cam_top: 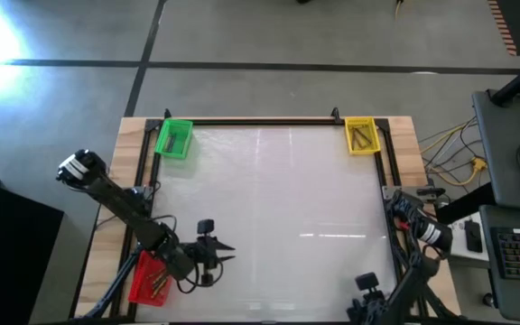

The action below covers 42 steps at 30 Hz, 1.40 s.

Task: Sort crayons
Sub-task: Put the brown crayon into the yellow basket

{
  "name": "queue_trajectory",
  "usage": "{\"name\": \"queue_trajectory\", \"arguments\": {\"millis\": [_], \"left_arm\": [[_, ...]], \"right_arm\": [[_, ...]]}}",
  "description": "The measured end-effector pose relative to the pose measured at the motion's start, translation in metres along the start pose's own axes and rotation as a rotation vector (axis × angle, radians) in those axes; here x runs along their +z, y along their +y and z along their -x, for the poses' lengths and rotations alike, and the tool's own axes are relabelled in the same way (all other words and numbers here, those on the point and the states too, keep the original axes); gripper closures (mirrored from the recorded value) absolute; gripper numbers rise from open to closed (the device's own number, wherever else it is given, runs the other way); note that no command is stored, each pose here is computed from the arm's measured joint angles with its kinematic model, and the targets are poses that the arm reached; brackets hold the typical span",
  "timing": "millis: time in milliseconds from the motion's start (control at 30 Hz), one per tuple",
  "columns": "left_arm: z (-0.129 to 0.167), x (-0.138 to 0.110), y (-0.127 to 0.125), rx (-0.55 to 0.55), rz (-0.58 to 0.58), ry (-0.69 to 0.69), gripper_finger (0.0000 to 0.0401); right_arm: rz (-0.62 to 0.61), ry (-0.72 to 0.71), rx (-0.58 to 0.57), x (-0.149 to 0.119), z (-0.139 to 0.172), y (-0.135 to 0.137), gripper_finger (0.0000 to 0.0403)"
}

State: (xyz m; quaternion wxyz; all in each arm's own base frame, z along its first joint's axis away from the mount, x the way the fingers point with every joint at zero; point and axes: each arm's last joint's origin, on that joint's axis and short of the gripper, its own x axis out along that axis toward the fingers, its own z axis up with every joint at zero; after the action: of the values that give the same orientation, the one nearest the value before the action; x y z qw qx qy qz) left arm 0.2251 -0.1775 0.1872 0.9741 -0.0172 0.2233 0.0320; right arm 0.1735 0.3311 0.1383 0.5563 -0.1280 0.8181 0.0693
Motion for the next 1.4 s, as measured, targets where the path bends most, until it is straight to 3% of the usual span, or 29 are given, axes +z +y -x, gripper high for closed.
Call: {"name": "queue_trajectory", "arguments": {"millis": [133, 267, 433, 600, 667, 767, 900, 1033, 1200, 1400], "left_arm": [[0.011, 0.005, 0.008, 0.004, -0.004, 0.005, 0.0324], [0.019, 0.006, 0.015, -0.013, 0.056, -0.033, 0.0324], [0.015, -0.008, 0.021, -0.030, 0.156, -0.161, 0.0324], [0.012, -0.028, 0.031, 0.079, 0.197, -0.221, 0.0324], [0.011, -0.031, 0.034, 0.115, 0.194, -0.233, 0.0323], [0.009, -0.027, 0.037, 0.157, 0.193, -0.272, 0.0323], [0.009, -0.013, 0.035, 0.155, 0.197, -0.332, 0.0306], [0.009, -0.005, 0.030, 0.113, 0.156, -0.340, 0.0263], [0.009, -0.002, 0.028, 0.079, 0.127, -0.335, 0.0210], [0.008, 0.000, 0.028, 0.060, 0.117, -0.339, 0.0197]], "right_arm": [[-0.004, -0.082, -0.048, 0.006, 0.008, -0.009, 0.0392], [-0.077, -0.341, -0.079, 0.026, 0.039, -0.035, 0.0394], [-0.240, -0.729, -0.223, 0.034, 0.097, -0.090, 0.0394], [-0.493, -1.005, -0.330, 0.038, 0.137, -0.148, 0.0394], [-0.589, -1.100, -0.303, 0.044, 0.147, -0.170, 0.0394], [-0.639, -1.239, -0.256, 0.060, 0.152, -0.194, 0.0394], [-0.587, -1.456, -0.189, 0.081, 0.160, -0.218, 0.0394], [-0.560, -1.610, -0.060, 0.093, 0.160, -0.235, 0.0394], [-0.580, -1.637, -0.038, 0.096, 0.160, -0.249, 0.0394], [-0.548, -1.651, 0.005, 0.105, 0.158, -0.250, 0.0394]]}}
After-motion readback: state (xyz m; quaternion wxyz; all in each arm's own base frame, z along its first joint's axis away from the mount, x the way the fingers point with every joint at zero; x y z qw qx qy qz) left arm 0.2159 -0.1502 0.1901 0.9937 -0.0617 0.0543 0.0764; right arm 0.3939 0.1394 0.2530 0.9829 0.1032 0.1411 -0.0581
